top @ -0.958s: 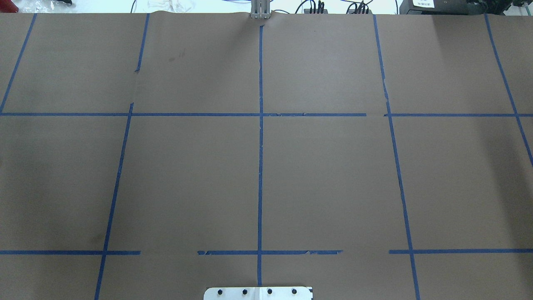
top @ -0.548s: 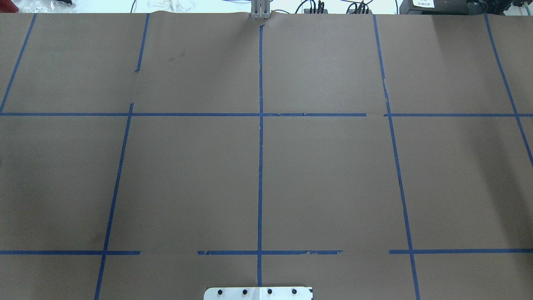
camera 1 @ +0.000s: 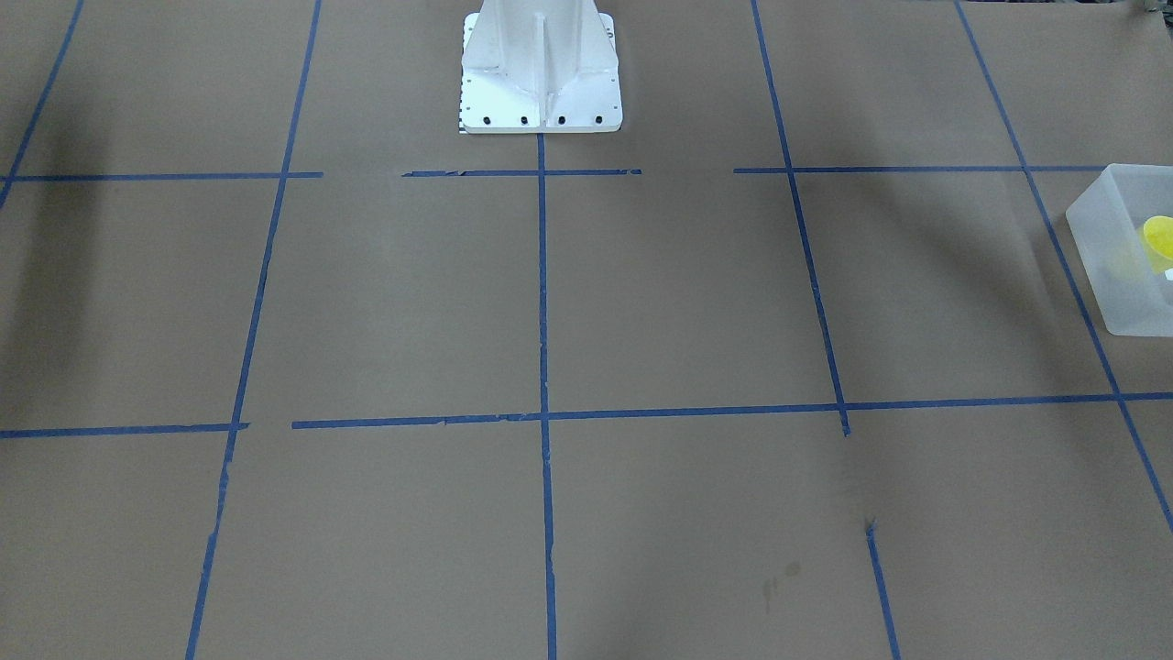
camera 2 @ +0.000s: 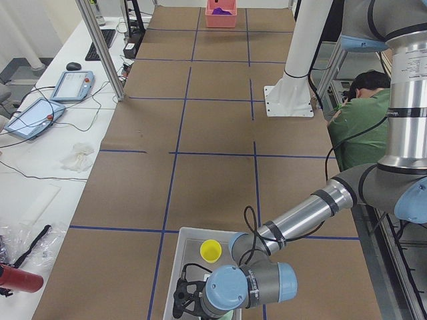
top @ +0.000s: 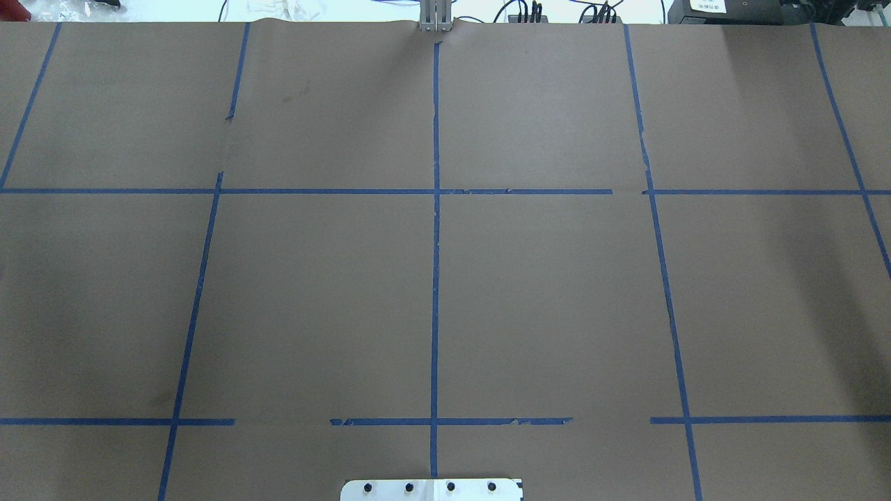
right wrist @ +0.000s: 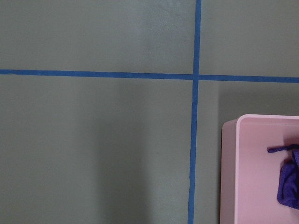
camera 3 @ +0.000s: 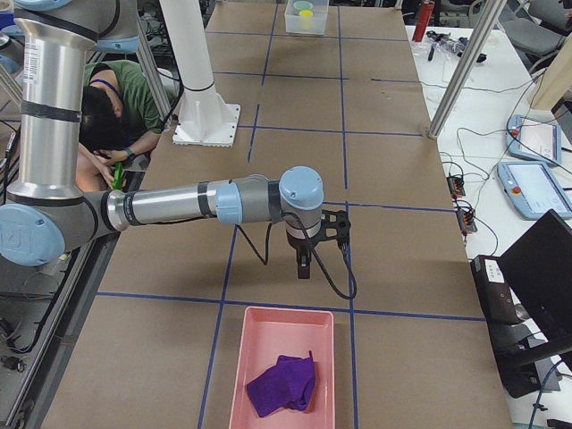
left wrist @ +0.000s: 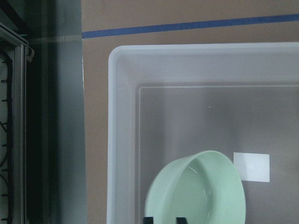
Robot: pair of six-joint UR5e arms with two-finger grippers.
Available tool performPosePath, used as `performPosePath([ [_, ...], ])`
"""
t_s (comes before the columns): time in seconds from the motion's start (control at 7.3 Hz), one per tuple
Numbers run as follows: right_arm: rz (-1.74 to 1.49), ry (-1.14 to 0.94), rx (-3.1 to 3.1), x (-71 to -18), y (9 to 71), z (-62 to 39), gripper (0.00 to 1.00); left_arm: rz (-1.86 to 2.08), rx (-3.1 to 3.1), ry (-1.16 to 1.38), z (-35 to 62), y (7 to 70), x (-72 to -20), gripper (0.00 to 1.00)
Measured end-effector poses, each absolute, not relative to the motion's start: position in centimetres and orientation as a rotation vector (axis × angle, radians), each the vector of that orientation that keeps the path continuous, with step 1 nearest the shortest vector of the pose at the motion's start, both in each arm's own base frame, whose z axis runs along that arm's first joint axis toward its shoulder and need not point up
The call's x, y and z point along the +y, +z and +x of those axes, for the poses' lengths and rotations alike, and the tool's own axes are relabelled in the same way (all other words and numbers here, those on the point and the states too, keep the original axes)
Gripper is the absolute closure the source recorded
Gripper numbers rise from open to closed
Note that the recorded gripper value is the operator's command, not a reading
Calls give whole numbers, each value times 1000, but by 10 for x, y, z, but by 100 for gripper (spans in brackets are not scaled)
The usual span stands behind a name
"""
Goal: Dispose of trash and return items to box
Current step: 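Lower the green bowl into the clear bin and open the left gripper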
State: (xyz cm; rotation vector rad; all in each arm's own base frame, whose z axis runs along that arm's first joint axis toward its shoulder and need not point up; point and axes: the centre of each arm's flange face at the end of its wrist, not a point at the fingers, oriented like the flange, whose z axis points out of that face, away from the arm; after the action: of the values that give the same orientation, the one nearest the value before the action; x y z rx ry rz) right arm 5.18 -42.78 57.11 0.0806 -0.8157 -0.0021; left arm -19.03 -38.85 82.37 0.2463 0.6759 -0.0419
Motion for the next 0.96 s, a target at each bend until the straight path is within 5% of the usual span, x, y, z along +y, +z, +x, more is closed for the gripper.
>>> performPosePath([
  [0.55, 70, 2, -815, -424, 577, 52, 0, 442, 632, 54, -179, 714, -427, 0],
  [0.96, 49, 13, -811, -423, 588, 52, 0, 411, 698, 185, -70, 656, -471, 0],
])
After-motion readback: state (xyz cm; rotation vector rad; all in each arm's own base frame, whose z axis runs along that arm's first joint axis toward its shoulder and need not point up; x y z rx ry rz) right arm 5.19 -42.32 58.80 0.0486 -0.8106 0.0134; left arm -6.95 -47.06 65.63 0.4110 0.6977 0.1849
